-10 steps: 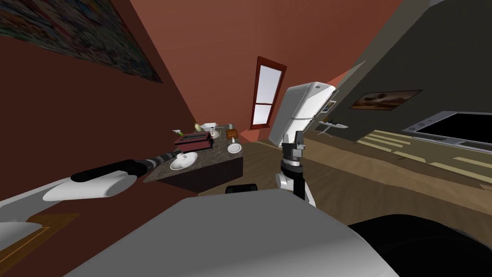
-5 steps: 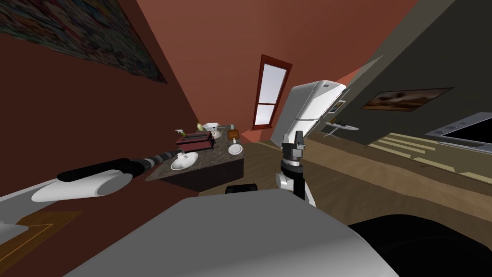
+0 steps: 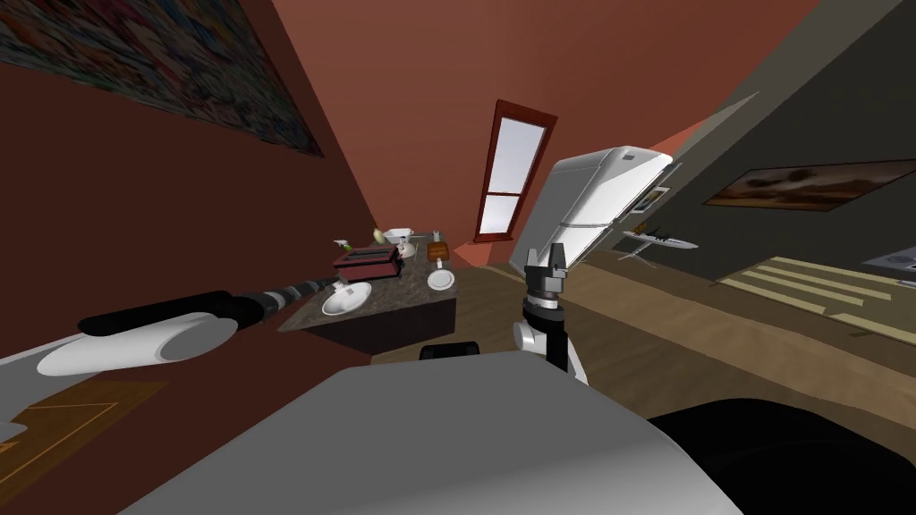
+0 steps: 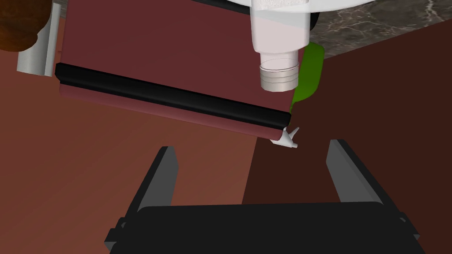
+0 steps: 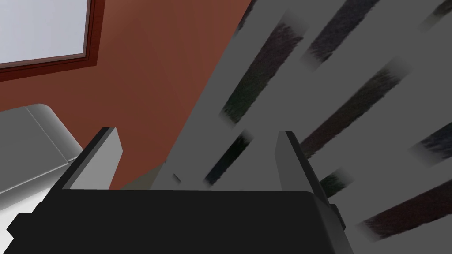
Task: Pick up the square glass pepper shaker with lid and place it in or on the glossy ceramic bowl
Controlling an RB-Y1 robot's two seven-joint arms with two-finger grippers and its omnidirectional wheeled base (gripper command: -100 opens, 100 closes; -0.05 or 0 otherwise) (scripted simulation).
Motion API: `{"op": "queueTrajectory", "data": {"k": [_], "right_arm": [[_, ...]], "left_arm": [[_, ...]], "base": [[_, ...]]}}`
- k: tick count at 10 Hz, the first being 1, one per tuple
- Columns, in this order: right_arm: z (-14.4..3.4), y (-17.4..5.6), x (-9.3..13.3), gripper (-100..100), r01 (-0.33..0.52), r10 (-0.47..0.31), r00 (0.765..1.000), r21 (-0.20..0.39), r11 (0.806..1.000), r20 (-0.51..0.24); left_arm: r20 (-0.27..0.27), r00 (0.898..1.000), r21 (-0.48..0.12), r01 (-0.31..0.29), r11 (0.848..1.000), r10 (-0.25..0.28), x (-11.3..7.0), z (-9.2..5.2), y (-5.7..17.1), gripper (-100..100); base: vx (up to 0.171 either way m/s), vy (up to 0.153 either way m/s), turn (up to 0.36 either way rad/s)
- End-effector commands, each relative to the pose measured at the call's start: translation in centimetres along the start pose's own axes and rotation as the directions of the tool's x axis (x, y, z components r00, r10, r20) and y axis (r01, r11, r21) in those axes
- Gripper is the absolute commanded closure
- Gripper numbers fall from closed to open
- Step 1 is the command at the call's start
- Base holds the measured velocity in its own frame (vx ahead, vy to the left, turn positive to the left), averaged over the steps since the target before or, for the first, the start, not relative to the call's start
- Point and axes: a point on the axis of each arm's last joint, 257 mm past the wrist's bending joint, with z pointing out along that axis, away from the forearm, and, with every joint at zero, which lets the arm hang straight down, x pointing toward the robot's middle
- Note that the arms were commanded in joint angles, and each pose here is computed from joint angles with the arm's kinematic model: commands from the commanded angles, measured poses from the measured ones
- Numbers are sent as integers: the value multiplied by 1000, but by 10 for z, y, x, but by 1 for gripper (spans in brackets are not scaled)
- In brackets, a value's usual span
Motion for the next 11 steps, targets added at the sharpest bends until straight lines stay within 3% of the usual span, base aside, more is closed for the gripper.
{"op": "queueTrajectory", "data": {"k": [1,2,4,5,11], "right_arm": [[0,0,0,0,0,0,1000,0,1000,0],[0,0,0,0,0,0,1000,0,1000,0],[0,0,0,0,0,0,1000,0,1000,0],[0,0,0,0,0,0,1000,0,1000,0],[0,0,0,0,0,0,1000,0,1000,0]], "left_arm": [[-5,1000,9,4,1000,-4,0,0,-3,-100],[-5,1000,19,-20,1000,20,-5,-3,-7,-100],[-9,1000,28,-7,1000,7,-4,-3,-9,-100],[-9,999,40,-30,999,30,-8,-5,-14,-100],[-16,998,88,-52,995,54,-15,-11,-30,-100]], "base": [[22,-13,-7],[34,-10,155],[34,-17,30],[52,-23,150],[42,-20,83]]}}
